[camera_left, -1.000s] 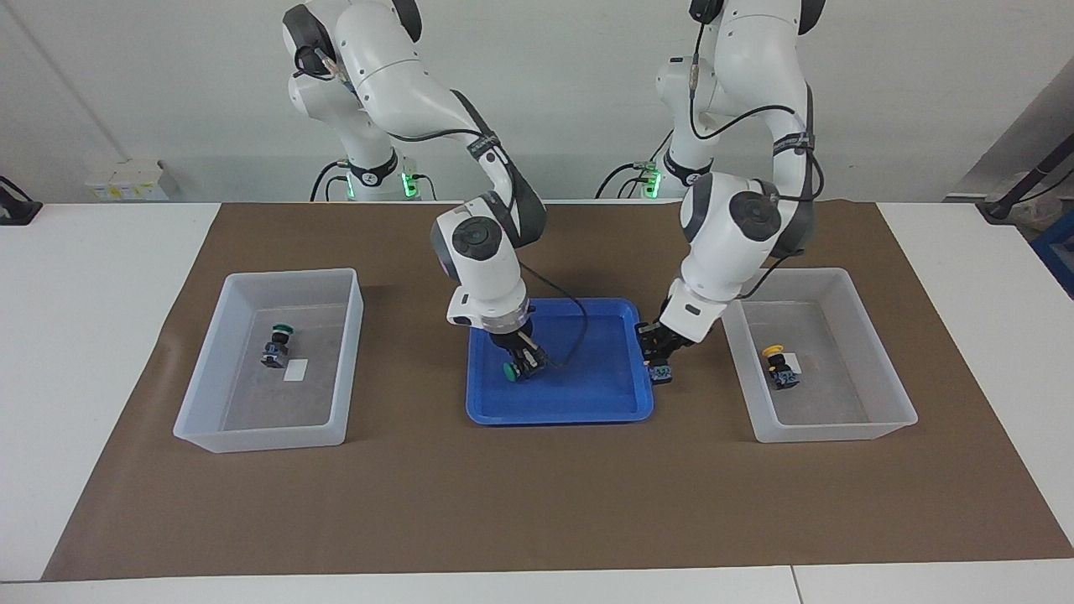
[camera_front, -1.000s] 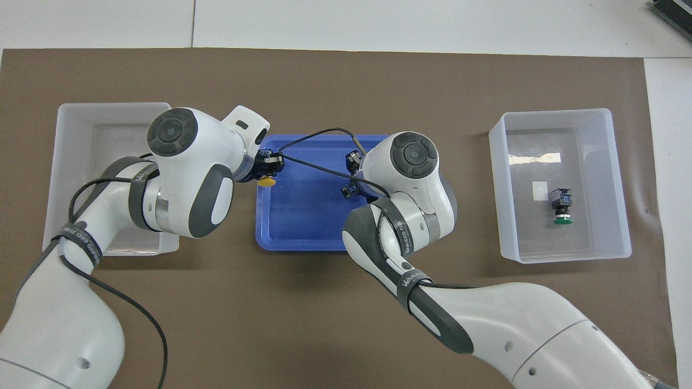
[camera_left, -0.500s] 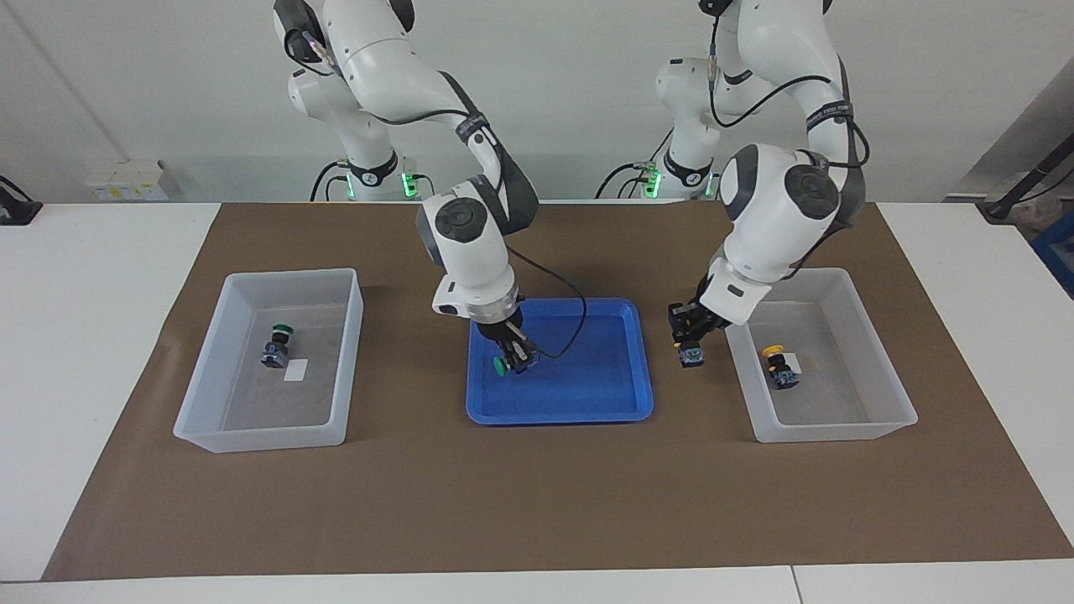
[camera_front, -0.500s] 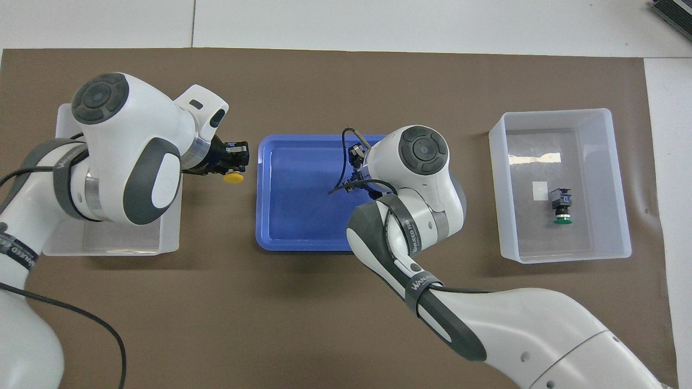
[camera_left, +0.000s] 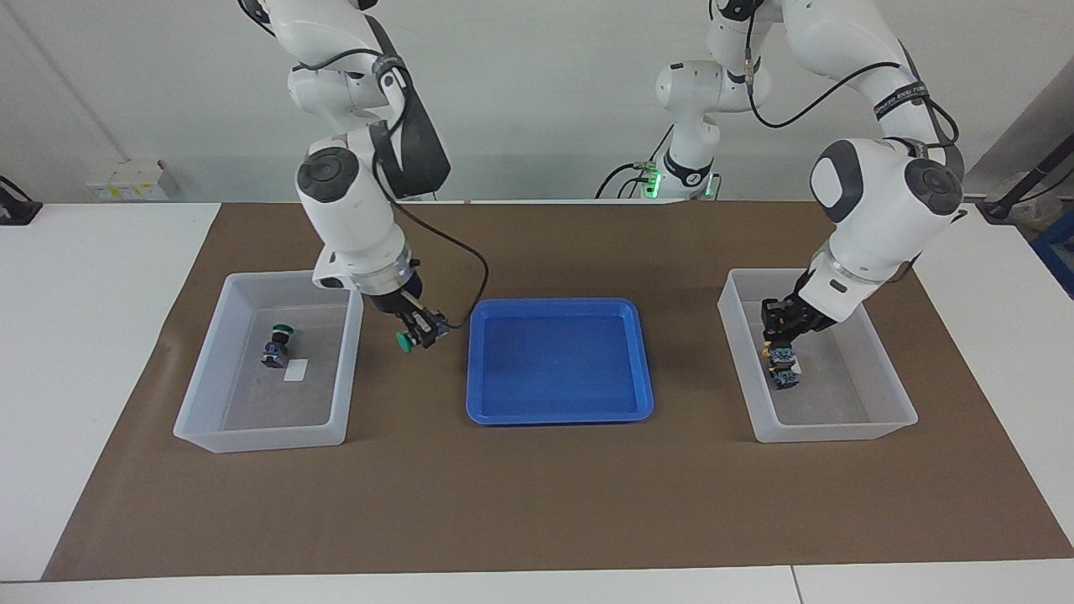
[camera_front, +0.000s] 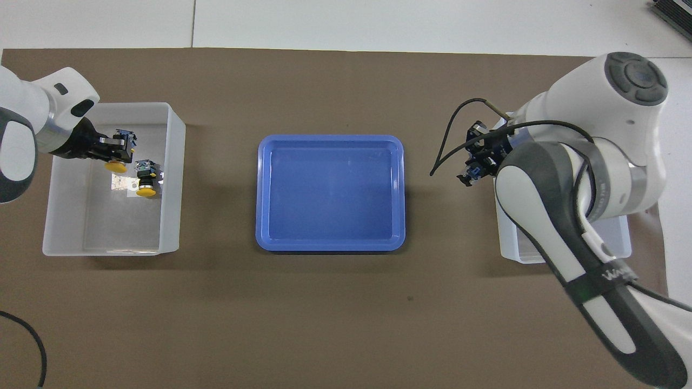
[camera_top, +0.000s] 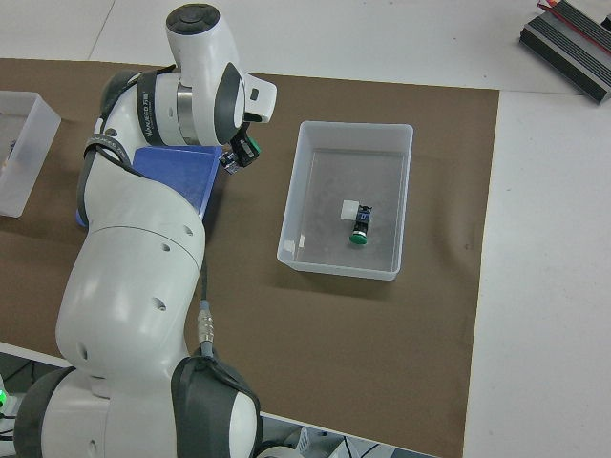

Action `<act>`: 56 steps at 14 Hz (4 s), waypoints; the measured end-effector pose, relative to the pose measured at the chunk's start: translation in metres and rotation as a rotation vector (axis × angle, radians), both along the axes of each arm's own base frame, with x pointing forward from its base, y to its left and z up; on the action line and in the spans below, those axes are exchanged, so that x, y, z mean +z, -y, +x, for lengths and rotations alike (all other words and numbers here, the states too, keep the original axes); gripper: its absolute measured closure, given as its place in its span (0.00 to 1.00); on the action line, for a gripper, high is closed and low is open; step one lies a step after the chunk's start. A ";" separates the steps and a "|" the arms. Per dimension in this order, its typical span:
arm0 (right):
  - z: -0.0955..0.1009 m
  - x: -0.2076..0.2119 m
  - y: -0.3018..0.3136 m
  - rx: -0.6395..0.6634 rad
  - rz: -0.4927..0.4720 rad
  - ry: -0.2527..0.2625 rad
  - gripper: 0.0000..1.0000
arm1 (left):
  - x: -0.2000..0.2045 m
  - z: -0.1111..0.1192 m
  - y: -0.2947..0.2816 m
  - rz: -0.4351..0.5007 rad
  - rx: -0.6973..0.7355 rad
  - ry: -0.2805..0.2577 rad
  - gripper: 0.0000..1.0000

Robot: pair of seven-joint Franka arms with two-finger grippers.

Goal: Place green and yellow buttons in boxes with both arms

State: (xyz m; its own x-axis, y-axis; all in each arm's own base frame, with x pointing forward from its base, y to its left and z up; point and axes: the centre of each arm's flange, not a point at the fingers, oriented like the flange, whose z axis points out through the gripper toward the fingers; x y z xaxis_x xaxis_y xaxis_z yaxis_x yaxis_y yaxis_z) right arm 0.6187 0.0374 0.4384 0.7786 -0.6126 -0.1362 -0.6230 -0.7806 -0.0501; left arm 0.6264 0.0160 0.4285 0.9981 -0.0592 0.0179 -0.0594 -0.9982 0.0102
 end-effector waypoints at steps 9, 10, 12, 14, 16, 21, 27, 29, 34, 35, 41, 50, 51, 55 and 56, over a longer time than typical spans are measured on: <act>-0.030 -0.095 0.096 0.244 0.011 0.060 0.69 | -0.073 -0.023 -0.043 0.009 0.069 0.080 0.67; -0.031 -0.102 0.096 0.247 0.008 0.066 0.69 | -0.081 -0.027 -0.047 0.010 0.073 0.083 0.67; -0.032 -0.113 0.095 0.265 0.007 0.073 0.69 | -0.095 -0.032 -0.055 0.012 0.063 0.082 0.67; -0.035 -0.122 0.099 0.275 0.008 0.071 0.69 | -0.097 -0.033 -0.056 0.013 0.055 0.079 0.67; -0.037 -0.128 0.105 0.277 0.004 0.080 0.62 | -0.097 -0.032 -0.055 0.012 0.050 0.080 0.61; -0.037 -0.126 0.110 0.274 0.002 0.086 0.27 | -0.063 -0.022 -0.046 0.004 0.025 0.024 0.37; -0.028 -0.066 0.106 0.289 -0.030 0.174 0.00 | 0.057 -0.006 -0.014 0.040 -0.050 -0.060 0.38; -0.023 -0.032 0.104 0.333 -0.072 0.179 0.00 | 0.091 -0.007 0.002 0.058 -0.066 -0.081 0.38; -0.023 0.026 0.066 0.428 -0.110 0.180 0.00 | 0.170 -0.032 0.037 0.067 -0.112 -0.029 0.38; -0.028 0.035 0.056 0.446 -0.109 0.175 0.00 | 0.184 -0.042 0.045 0.067 -0.125 -0.025 0.38; -0.058 0.090 0.032 0.486 -0.117 0.174 0.00 | 0.221 -0.084 0.077 0.069 -0.179 -0.036 0.31; -0.071 0.154 0.033 0.492 -0.107 0.123 0.00 | 0.170 -0.107 0.060 0.070 -0.159 -0.046 0.09; -0.071 0.156 0.035 0.507 -0.106 0.123 0.00 | 0.172 -0.107 0.060 0.070 -0.158 -0.039 0.00; -0.071 0.158 0.036 0.558 -0.102 0.120 0.00 | 0.190 -0.108 0.059 0.069 -0.155 0.005 0.00; -0.071 0.158 0.036 0.560 -0.101 0.117 0.00 | 0.196 -0.108 0.059 0.069 -0.155 0.018 0.00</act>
State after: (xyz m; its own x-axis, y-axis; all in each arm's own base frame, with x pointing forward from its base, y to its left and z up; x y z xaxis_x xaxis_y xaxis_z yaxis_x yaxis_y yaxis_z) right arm 0.5472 0.0018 0.5968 0.9940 -0.1086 0.0079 -0.1086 -0.9941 -0.0019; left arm 0.5184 -0.0429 0.6249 0.9765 -0.2139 0.0261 -0.2120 -0.9754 -0.0607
